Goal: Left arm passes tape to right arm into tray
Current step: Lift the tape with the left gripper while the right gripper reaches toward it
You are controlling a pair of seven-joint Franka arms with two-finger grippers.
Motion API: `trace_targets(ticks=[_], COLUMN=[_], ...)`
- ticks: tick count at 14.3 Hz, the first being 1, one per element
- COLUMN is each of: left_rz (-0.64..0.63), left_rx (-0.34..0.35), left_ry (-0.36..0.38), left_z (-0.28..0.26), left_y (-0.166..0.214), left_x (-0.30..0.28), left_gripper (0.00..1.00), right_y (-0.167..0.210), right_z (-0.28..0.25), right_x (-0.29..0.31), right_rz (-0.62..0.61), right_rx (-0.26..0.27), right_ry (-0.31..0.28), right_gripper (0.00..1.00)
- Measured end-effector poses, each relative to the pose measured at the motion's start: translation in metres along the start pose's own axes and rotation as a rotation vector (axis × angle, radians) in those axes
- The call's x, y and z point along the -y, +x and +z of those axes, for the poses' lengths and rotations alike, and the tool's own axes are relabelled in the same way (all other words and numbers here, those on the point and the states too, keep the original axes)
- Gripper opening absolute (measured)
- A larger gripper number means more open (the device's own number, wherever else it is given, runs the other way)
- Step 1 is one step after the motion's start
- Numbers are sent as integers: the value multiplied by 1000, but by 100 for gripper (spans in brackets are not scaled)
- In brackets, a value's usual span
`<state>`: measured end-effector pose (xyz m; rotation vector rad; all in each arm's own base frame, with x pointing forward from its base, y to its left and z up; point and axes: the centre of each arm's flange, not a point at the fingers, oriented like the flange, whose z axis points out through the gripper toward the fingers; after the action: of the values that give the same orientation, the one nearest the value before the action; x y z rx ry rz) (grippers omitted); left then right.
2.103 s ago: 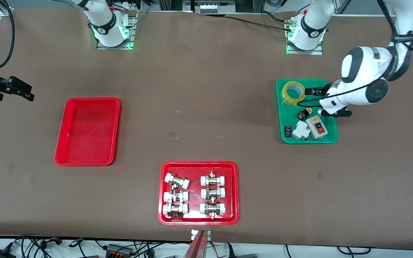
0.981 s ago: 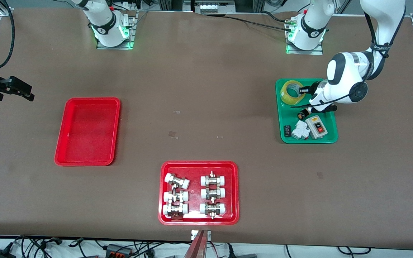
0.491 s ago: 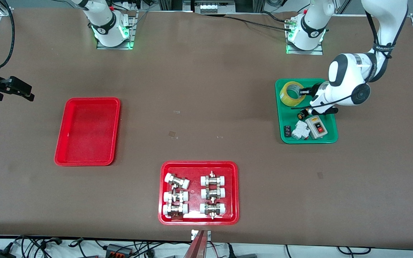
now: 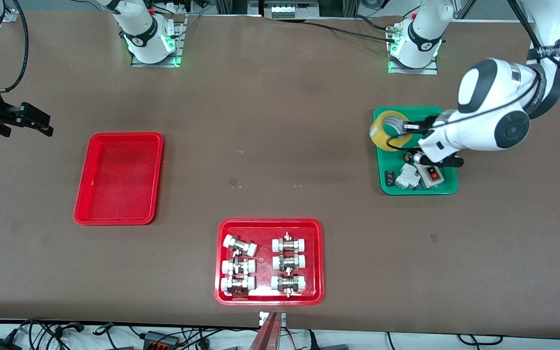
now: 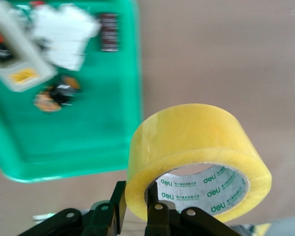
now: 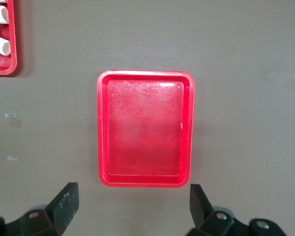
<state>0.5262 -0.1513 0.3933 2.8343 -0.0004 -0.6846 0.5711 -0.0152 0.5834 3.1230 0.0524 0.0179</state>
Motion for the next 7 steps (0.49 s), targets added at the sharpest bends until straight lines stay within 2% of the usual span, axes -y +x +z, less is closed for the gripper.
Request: trace_targets(ticks=[2,4,6,7], left_rz=[13,24,-3,-26], left_rx=[11,41,66,66], left_ry=[-98,-255,-403,-454], left_z=[-15,-30,-51,-60], left_y=[-18,-40,-58,-64], left_x=[-64,-125,-178,-201], left_gripper=[22,22,22,22], right_y=[0,-1,-3,-2], right_z=[-1,0,5,9], right_x=[2,6,10,17], right_rz=[-2,1,-1,-15], right_rx=[-1,8,38,56], right_ry=[5,44,70,80], right_gripper=[100,100,100,100])
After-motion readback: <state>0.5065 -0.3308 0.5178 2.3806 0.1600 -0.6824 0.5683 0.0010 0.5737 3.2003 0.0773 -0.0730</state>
